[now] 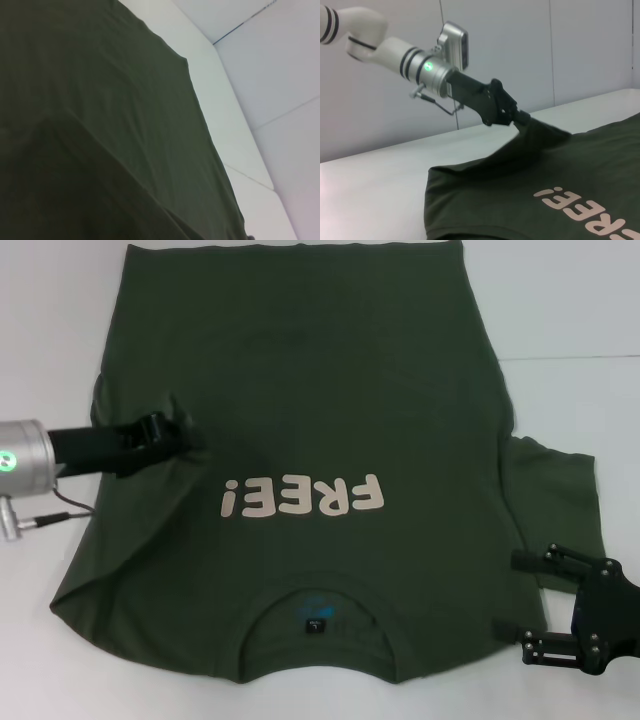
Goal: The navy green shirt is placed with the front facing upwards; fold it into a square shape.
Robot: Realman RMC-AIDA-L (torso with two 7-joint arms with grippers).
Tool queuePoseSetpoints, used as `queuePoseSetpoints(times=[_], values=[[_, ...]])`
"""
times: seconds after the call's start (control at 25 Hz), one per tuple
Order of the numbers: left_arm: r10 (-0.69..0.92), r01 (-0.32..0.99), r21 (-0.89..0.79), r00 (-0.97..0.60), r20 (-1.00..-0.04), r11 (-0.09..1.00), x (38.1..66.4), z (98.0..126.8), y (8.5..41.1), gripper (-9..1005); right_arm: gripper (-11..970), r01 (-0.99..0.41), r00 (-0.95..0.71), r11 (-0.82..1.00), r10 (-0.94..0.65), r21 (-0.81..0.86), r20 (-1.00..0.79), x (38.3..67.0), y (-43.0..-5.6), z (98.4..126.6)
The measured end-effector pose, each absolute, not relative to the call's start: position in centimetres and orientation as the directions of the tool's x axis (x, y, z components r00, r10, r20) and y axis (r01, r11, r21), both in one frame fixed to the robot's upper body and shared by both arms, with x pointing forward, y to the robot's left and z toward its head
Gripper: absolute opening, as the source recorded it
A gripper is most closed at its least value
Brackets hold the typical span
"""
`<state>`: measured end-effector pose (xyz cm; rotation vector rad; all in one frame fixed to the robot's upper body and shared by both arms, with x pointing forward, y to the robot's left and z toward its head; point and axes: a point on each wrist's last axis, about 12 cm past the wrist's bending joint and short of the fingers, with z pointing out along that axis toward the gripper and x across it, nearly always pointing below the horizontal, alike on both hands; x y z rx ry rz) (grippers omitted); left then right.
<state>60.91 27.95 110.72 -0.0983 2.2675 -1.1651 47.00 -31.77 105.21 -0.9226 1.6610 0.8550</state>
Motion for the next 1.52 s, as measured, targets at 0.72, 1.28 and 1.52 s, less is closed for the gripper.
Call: queuePoseSetpoints(times=[0.72,1.28,1.52], values=[[-0.357,0.296,-0.765,-0.750,-0.557,0.572,59.6,109.5,27.9,449,902,-0.883,-0.193,0.459,-0.173,0.095,-0.966,47.5,-31.6,105.4],[-0.379,0.294,-0.767,-0.735,-0.563,0.570,60.0,108.5,25.3,881,901,-0.883,-0.190,0.460,-0.175,0.091,-0.966,47.5,-31.6,105.3],[-0.381,0.423,-0.741,-0.661,-0.646,0.522,59.4,110.0,26.5,896,900,-0.868,-0.230,0.476,-0.137,0.140,-0.963,47.8,-31.7,105.7]])
